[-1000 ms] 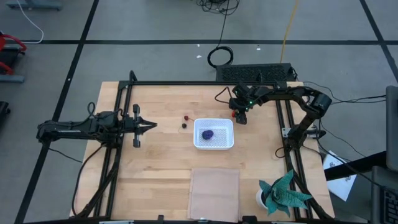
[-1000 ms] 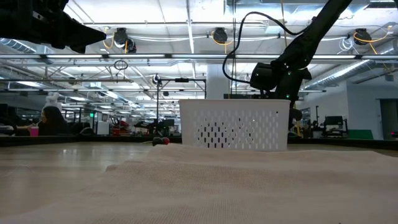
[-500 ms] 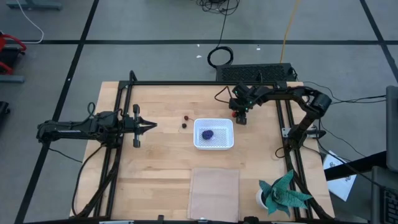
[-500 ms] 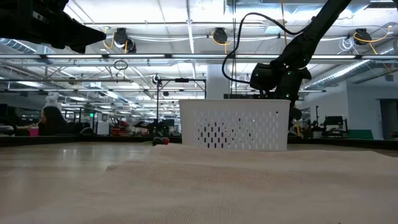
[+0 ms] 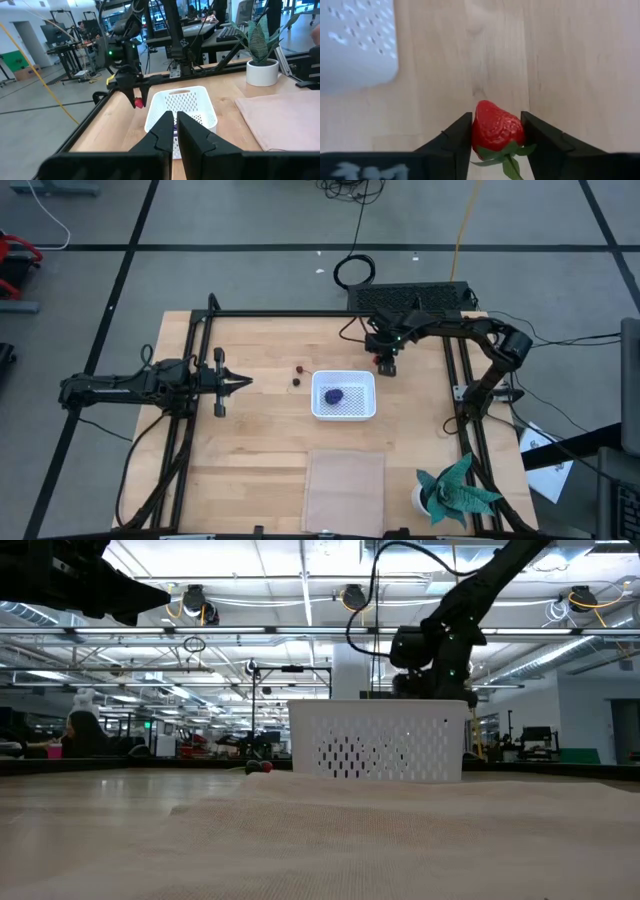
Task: Pick and placing Produce into tupperware
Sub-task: Put the red strawberry into the white basket
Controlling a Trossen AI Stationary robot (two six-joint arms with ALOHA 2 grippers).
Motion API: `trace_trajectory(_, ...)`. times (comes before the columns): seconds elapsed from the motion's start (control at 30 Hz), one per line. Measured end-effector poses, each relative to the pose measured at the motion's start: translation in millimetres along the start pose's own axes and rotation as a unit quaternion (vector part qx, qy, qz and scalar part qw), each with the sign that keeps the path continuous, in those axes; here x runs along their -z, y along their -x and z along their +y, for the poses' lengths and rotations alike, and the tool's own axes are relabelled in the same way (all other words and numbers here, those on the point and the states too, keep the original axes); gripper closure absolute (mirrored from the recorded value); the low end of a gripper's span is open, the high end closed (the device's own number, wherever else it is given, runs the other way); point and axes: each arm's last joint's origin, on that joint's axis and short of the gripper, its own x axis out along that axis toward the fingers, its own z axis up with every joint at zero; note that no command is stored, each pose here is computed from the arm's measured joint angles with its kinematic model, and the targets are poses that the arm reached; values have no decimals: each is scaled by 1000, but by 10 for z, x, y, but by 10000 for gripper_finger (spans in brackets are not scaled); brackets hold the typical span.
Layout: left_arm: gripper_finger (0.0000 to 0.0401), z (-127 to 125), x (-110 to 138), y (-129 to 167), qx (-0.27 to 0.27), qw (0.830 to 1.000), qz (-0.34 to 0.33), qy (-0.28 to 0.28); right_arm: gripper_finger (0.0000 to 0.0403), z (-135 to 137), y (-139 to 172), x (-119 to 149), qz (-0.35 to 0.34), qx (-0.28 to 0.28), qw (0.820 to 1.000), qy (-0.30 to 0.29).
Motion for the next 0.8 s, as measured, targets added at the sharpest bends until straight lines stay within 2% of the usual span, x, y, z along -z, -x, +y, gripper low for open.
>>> trace_trajectory(0.33,375,0,0,0,0,1000,0,1,271,33,185,-217,-13,4,1000,12)
trace_trajectory(0.8,375,0,0,0,0,1000,0,8,265,18,387,-292,-25,24,999,13)
